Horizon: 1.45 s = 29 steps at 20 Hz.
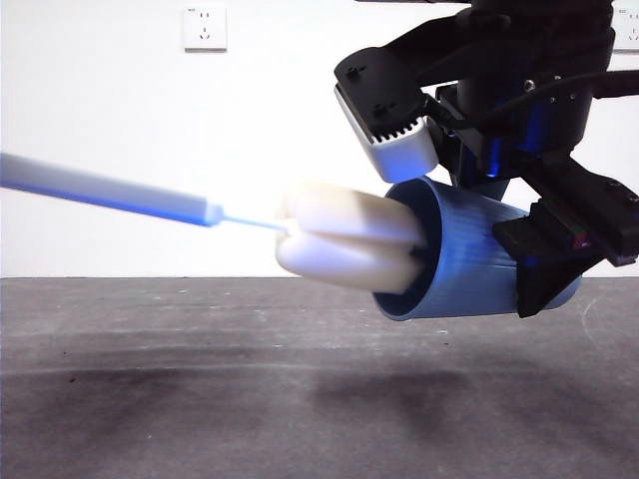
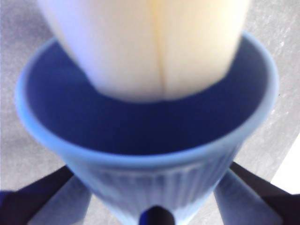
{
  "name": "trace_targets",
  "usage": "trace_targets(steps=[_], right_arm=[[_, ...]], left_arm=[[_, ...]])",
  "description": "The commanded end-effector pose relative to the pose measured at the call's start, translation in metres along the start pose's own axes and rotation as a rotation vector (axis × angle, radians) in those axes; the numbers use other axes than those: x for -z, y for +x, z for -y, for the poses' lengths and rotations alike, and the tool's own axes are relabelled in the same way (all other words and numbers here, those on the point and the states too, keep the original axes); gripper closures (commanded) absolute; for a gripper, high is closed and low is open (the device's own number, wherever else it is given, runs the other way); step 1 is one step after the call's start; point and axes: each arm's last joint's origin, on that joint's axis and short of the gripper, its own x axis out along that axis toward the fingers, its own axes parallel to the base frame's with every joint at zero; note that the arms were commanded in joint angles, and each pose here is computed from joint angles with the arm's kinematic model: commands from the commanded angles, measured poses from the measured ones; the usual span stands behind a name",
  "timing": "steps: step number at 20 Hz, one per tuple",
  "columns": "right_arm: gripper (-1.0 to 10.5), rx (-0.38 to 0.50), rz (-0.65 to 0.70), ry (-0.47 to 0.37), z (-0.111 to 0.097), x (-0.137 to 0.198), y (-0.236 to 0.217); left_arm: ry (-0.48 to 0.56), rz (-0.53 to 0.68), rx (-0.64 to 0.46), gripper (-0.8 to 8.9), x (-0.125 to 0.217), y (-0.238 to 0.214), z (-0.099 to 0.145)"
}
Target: Pick up the cup brush,pick up the cup,insert the brush into the cup,clean the cup,put the cup brush back,put the cup back to the fixed position on the table
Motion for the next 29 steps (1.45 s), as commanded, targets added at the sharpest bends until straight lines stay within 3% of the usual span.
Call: trace_targets(steps=[1, 10, 20, 29], right_arm=[[9.6, 0.011, 0.005, 0.022, 0.001, -0.001, 0.0], [9.6, 0.017, 0.013, 0.039, 0.002, -0.002, 0.0], [9.6, 0.019, 0.029, 0.044, 0.001, -0.005, -0.002], [9.6, 0.026, 0.039, 0.063, 0.001, -0.007, -0.003]], left_arm=[[-0.009, 0.008, 0.004, 8.22, -0.001, 0.0, -0.001], [0.002, 0.082, 0.043, 8.22, -0.018, 0.009, -0.004], [-0.029, 0.189, 0.109, 8.22, -0.06, 0.043, -0.014], [-0.049, 0.172, 0.135, 8.22, -0.063, 0.05, -0.015]])
